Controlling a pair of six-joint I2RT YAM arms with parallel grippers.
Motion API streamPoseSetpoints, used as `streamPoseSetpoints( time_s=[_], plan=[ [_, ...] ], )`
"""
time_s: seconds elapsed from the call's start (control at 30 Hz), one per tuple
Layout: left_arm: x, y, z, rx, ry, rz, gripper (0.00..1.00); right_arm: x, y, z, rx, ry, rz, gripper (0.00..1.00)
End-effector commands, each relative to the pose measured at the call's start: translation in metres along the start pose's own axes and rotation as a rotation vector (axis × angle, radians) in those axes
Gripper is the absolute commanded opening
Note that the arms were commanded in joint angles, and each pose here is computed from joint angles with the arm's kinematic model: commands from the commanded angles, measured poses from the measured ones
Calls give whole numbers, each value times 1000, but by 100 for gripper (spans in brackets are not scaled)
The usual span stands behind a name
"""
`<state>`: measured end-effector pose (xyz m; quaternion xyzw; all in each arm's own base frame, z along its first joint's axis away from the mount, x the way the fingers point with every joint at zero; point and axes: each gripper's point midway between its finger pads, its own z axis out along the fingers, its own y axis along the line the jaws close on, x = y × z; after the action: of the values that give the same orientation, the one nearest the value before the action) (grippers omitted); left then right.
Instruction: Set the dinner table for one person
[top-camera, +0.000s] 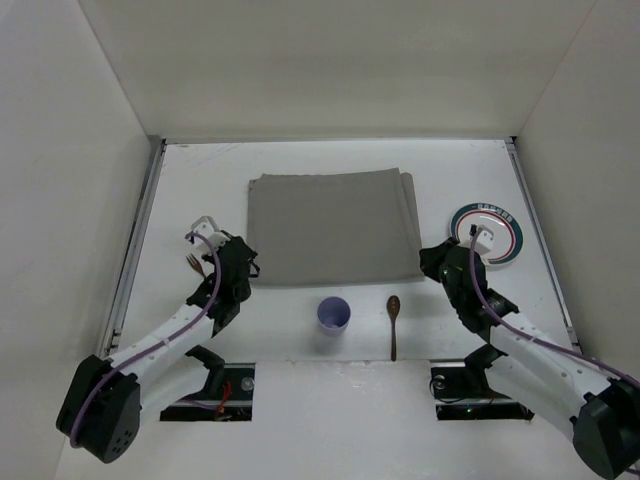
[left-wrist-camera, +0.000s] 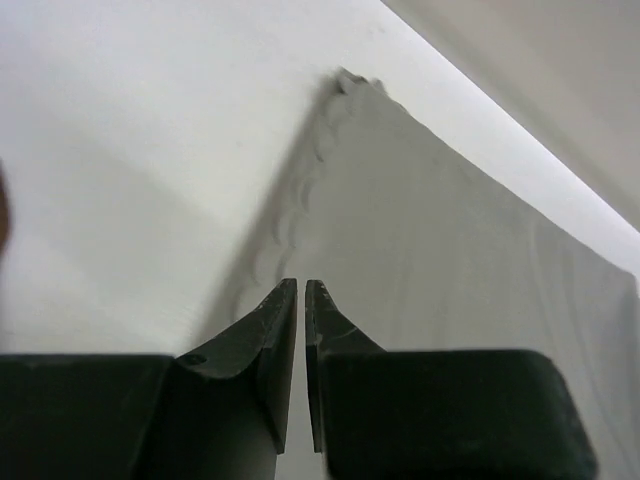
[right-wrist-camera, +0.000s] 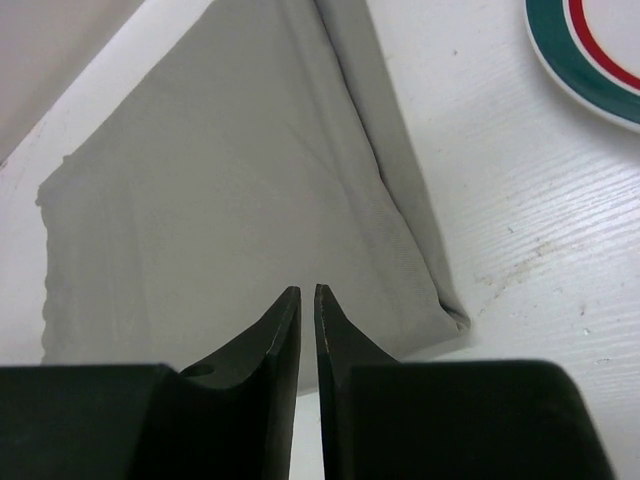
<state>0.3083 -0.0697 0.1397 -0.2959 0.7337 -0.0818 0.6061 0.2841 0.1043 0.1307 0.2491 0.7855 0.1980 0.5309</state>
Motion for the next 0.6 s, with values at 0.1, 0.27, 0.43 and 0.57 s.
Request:
streamPoseSetpoints(
  time_s=[0.1, 0.27, 0.43, 0.57],
  plan=[
    [-6, 52, 13, -154, -41, -23, 8, 4, 4, 13, -15, 11, 30, 19],
    [-2, 61, 18, -173, -25, -41, 8, 8, -3, 21, 20, 26, 42, 21],
    [-2, 60, 19, -170, -26, -37, 8, -2, -14, 20, 45, -9, 93, 23],
    [-3, 60, 17, -161, -32, -49, 8, -11, -23, 18, 66, -38, 119, 26]
  ],
)
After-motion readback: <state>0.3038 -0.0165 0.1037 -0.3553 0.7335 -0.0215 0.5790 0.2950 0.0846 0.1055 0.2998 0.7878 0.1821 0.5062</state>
